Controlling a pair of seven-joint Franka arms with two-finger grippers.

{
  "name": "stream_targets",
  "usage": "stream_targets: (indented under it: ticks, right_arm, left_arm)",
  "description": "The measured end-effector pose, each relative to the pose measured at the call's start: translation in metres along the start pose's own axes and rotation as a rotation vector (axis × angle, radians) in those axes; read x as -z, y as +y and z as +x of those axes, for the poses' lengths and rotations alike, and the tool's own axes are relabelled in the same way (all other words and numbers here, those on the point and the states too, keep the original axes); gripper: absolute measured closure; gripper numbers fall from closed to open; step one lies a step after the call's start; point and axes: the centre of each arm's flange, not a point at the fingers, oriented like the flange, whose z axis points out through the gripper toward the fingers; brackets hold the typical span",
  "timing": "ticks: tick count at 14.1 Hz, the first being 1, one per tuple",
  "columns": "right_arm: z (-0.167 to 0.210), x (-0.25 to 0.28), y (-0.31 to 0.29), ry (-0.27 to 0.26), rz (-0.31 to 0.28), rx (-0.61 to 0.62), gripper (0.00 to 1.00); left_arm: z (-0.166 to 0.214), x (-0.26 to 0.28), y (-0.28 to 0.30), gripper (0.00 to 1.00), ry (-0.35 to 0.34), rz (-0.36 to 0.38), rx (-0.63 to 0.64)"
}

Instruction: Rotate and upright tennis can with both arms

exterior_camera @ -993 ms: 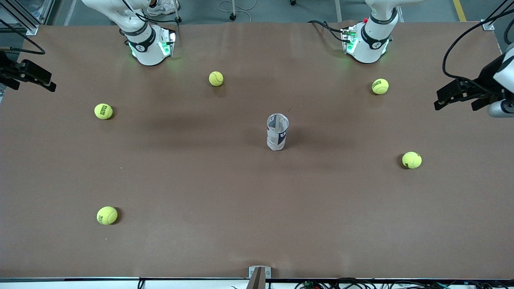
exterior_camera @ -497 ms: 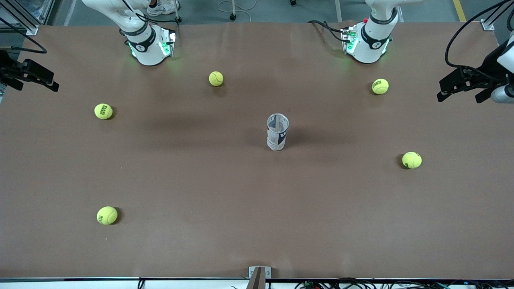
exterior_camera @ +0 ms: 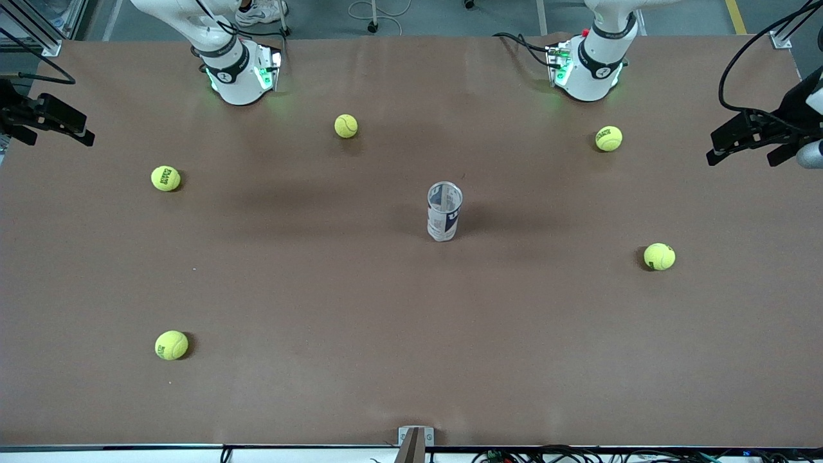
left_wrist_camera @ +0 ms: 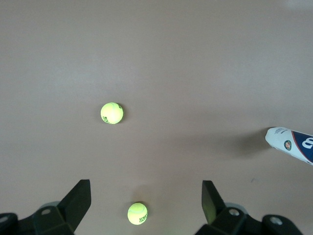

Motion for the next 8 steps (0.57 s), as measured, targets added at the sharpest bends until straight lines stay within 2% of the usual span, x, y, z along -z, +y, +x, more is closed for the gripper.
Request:
stream_targets:
  ticks: [8]
  right_arm:
    - [-0.0001, 0.0005, 0.0013, 0.002, 0.000, 0.019, 0.00]
  left_arm:
    - [-0.0003, 0.0003, 0.0016, 0.00, 0.001, 0.007, -0.002]
